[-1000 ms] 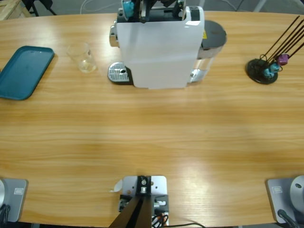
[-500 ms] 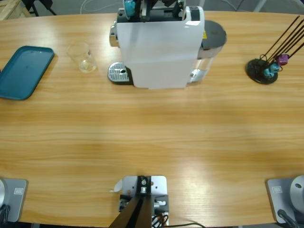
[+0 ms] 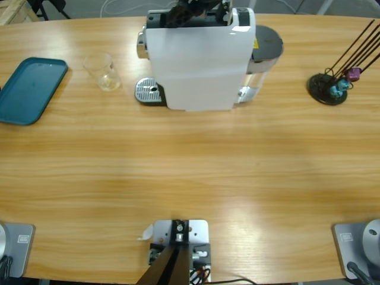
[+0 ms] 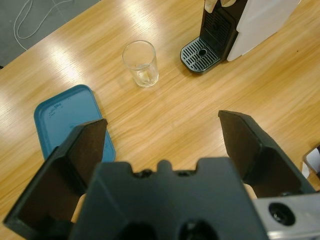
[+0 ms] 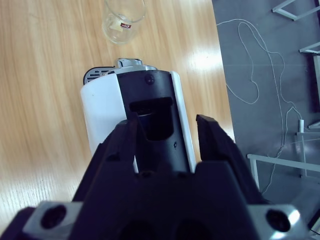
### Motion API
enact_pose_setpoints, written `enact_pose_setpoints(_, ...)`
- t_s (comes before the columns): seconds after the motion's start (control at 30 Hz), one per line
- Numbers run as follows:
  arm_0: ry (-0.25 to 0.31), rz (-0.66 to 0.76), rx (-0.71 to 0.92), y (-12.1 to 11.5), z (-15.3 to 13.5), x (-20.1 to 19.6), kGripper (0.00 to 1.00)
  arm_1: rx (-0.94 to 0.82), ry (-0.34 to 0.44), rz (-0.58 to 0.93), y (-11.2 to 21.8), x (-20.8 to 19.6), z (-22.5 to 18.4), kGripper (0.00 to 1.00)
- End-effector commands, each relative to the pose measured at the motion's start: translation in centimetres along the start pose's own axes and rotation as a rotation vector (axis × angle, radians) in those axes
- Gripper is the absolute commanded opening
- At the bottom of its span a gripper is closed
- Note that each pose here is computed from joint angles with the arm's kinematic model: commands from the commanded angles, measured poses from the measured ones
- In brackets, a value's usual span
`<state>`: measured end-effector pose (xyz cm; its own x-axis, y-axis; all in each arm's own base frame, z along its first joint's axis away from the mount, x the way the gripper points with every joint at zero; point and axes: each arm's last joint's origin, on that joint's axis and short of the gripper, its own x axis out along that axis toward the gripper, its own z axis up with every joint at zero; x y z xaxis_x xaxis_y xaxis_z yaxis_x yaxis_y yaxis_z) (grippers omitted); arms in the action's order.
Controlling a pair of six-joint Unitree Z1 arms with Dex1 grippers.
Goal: Pour coffee
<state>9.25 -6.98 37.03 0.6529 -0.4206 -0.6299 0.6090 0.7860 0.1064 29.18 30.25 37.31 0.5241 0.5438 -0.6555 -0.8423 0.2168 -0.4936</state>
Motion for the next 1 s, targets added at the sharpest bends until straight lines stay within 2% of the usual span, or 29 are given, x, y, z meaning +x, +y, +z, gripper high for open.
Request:
enact_pose_setpoints(0.03,0.027,-0.016,0.017,-0.3,-0.9,0.7,0.954,0.010,-0.054,-0.027,0.2,-1.5,2.5,0.490)
enact_pose_setpoints(0.1,0.026,-0.016,0.017,-0.3,-0.9,0.7,0.954,0.040,-0.089,-0.071,1.0,-3.5,4.4,0.495)
enact_pose_setpoints(0.17,0.020,-0.016,0.016,-0.3,-1.0,0.5,0.954,0.033,-0.134,-0.078,1.8,-5.7,5.5,0.614)
enact_pose_setpoints(0.23,0.017,-0.016,0.015,-0.2,-1.0,0.4,0.954,0.020,-0.165,-0.079,2.6,-8.2,5.7,0.605)
enact_pose_setpoints(0.3,0.016,-0.016,0.016,-0.2,-1.0,0.4,0.954,0.025,-0.138,-0.115,2.8,-10.4,5.3,0.618)
enact_pose_setpoints(0.4,0.017,-0.017,0.016,-0.3,-1.0,0.5,0.954,0.118,-0.005,-0.201,2.2,-14.3,4.0,0.606)
enact_pose_setpoints(0.43,0.018,-0.018,0.017,-0.3,-0.9,0.5,0.954,0.146,0.038,-0.214,2.2,-15.8,3.3,0.540)
enact_pose_setpoints(0.5,0.017,-0.020,0.019,-0.3,-0.9,0.5,0.954,0.196,0.060,-0.282,1.9,-19.4,2.0,0.154)
enact_pose_setpoints(0.53,0.017,-0.021,0.019,-0.3,-0.9,0.5,0.954,0.245,0.064,-0.378,1.7,-21.2,1.2,0.035)
enact_pose_setpoints(0.57,0.016,-0.021,0.020,-0.3,-0.9,0.5,0.954,0.277,0.032,-0.425,1.7,-22.4,0.7,0.000)
enact_pose_setpoints(0.63,0.015,-0.022,0.020,-0.3,-0.9,0.4,0.954,0.440,-0.039,-0.522,1.2,-23.2,-0.9,0.000)
enact_pose_setpoints(0.7,0.015,-0.022,0.020,-0.3,-0.9,0.4,0.954,0.587,0.055,-0.498,0.2,-23.3,-2.1,0.000)
enact_pose_setpoints(0.73,0.014,-0.022,0.020,-0.3,-0.9,0.4,0.954,0.671,0.061,-0.438,-0.1,-23.4,-2.7,0.000)
enact_pose_setpoints(0.8,0.013,-0.022,0.020,-0.3,-0.9,0.4,0.952,0.785,-0.055,-0.318,0.1,-23.9,-3.9,0.000)
enact_pose_setpoints(0.83,0.014,-0.022,0.020,-0.3,-0.9,0.4,0.950,0.806,-0.116,-0.267,0.2,-24.0,-4.2,0.000)
enact_pose_setpoints(0.87,0.015,-0.022,0.020,-0.3,-0.9,0.4,0.950,0.813,-0.138,-0.214,0.0,-23.8,-4.2,0.000)
enact_pose_setpoints(1.0,0.021,-0.022,0.020,-0.3,-0.9,0.6,0.950,0.704,-0.086,-0.249,-0.2,-21.4,-3.7,0.000)
